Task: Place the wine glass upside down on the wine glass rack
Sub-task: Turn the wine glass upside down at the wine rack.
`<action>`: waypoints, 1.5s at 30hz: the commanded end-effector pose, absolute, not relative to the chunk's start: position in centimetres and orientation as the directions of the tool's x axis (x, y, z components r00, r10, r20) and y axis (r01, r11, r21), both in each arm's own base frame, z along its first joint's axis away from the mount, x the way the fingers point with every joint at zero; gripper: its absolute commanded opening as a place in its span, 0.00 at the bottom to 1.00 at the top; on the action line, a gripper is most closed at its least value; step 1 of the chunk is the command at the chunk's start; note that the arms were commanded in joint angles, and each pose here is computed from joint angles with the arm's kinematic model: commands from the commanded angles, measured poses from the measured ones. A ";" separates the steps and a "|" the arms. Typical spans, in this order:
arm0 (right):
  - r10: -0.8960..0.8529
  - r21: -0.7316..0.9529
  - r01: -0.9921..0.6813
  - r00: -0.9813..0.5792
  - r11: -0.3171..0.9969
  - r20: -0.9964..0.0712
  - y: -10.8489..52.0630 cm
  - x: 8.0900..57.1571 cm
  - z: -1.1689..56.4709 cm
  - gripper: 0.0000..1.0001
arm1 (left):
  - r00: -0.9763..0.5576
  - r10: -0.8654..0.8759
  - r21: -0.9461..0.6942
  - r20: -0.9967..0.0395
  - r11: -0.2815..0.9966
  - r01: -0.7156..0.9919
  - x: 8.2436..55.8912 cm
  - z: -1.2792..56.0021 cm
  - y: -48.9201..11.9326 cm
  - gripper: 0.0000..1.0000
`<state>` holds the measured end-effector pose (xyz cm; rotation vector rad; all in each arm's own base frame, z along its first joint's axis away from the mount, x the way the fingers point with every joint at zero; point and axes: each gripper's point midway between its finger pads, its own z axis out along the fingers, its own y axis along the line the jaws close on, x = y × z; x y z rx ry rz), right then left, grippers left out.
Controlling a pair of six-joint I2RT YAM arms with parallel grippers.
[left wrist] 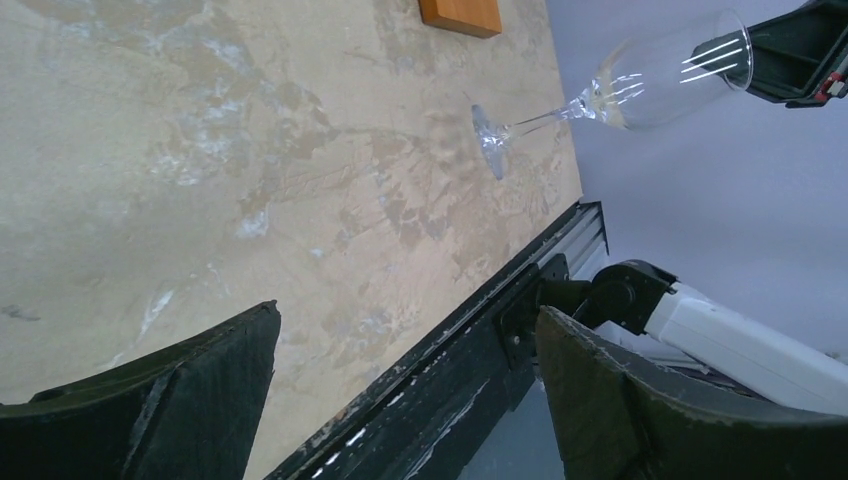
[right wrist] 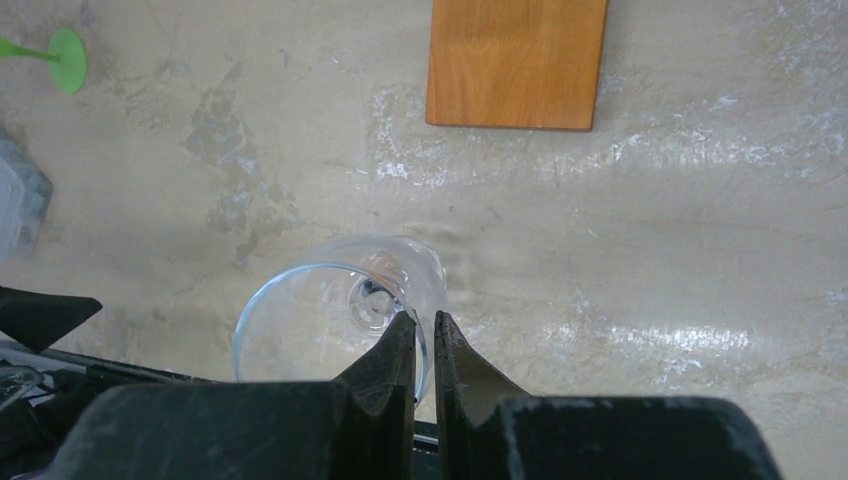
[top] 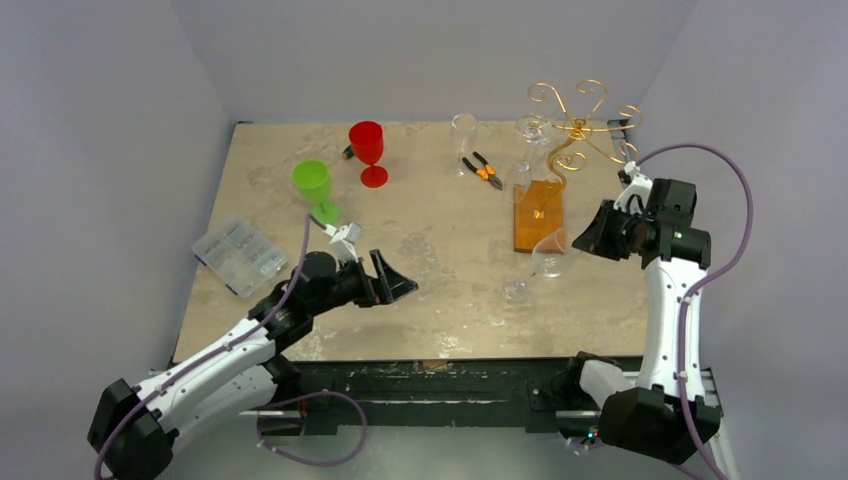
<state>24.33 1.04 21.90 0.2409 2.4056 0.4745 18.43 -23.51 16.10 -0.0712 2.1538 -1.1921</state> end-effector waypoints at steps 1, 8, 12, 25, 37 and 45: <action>0.299 0.449 -0.005 -0.740 0.893 -0.603 2.6 24.5 23.2 0.01 | -0.744 -0.440 -0.831 -0.502 0.484 0.275 20.2 18.8 -26.1 0.95; 0.297 0.469 -0.026 -0.743 0.883 -0.600 3.8 24.6 23.4 0.01 | -0.783 -0.460 -0.876 -0.419 0.432 0.215 21.5 17.6 -29.1 0.94; 0.297 0.481 -0.037 -0.744 0.876 -0.598 4.5 24.7 23.5 0.01 | -0.815 -0.452 -0.902 -0.363 0.391 0.185 22.0 16.9 -31.4 0.92; 0.302 0.520 -0.064 -0.750 0.852 -0.588 5.7 24.6 23.5 0.01 | -0.905 -0.408 -0.974 -0.117 0.225 0.024 22.4 13.8 -39.2 0.80; 0.317 0.552 -0.077 -0.749 0.831 -0.581 6.3 24.7 23.7 0.01 | -0.928 -0.372 -0.981 -0.033 0.191 -0.041 22.0 12.1 -42.2 0.61; 0.319 0.564 -0.091 -0.746 0.821 -0.585 6.6 24.5 23.9 0.01 | -0.932 -0.360 -0.987 0.034 0.133 -0.087 21.8 11.6 -43.2 0.48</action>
